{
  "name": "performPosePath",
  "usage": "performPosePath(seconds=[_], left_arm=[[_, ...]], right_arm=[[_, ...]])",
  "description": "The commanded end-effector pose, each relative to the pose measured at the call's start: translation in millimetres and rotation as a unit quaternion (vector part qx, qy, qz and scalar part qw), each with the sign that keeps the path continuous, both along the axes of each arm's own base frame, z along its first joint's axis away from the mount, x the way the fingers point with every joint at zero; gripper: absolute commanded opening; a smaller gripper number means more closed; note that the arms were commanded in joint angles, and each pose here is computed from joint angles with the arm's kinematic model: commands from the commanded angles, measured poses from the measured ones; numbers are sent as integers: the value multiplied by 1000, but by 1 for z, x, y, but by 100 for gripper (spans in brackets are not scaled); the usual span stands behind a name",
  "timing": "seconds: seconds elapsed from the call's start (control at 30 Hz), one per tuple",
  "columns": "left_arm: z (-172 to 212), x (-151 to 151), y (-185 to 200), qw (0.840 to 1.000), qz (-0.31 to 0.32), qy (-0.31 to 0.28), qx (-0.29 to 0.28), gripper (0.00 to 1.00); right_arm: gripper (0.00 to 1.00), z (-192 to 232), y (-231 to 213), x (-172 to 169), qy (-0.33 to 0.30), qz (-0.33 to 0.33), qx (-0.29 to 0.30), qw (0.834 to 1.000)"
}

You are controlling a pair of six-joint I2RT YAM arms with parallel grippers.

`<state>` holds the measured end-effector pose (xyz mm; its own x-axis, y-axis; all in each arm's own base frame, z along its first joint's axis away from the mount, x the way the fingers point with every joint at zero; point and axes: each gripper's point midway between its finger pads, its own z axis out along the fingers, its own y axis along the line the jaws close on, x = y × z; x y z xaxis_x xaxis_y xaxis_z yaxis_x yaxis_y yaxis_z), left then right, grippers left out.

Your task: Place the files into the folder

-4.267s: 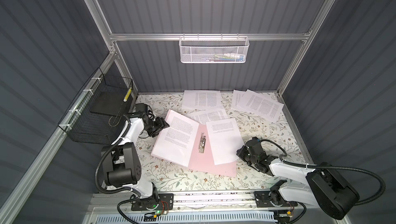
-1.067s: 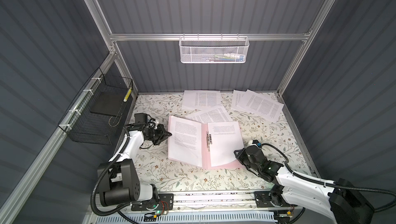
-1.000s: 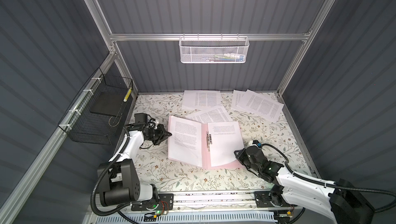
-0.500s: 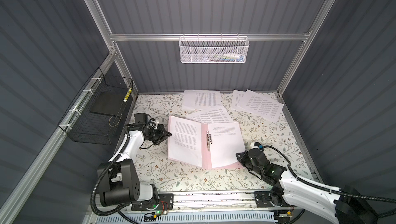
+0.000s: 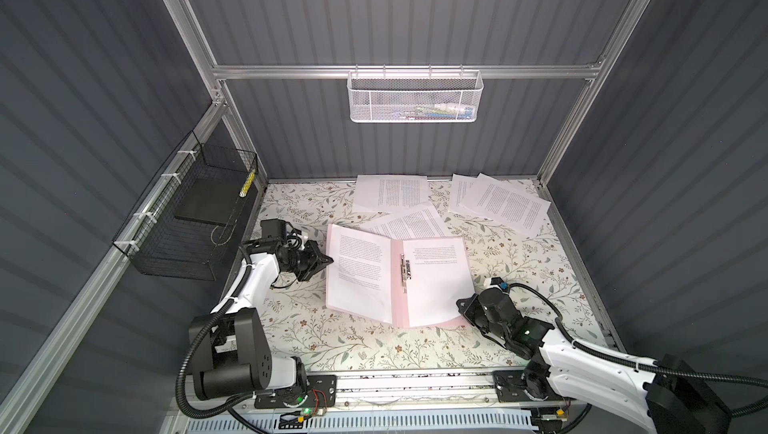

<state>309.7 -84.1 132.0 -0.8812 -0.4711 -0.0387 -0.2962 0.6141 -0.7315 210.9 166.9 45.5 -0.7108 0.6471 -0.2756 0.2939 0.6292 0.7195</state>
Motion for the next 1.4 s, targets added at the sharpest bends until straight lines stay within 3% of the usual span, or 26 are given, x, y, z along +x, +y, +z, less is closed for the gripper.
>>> performPosePath(seconds=[0.0,0.17,0.27,0.33,0.37,0.4,0.5,0.93,1.37], left_arm=[[1,-8,-4,1000,2,14,-19,2],[1,-8,-4,1000,2,15,-20,2],[2,-8,-4,1000,1,14,-20,2],[2,-8,-4,1000,1,13,-19,2],[1,-8,-4,1000,1,14,-19,2],[2,-8,-4,1000,1,14,-19,2],[2,-8,-3,1000,2,14,-18,3],[11,-8,-5,1000,-3,7,-24,0],[34,-36,-29,998,-60,-6,-32,0]], right_arm=[[9,2,1,0,-4,3,0,1000],[26,-3,-2,-3,3,-5,4,1000],[46,-4,-5,-5,5,-10,4,1000],[68,-4,-7,-6,11,-13,-3,1000],[94,-4,-10,-7,15,-16,-8,1000],[99,-4,-12,-8,19,-20,-13,1000],[99,-9,-28,-14,46,-50,-35,997],[99,29,-84,-20,39,-92,-169,980],[99,91,-104,28,-52,-54,-171,983]])
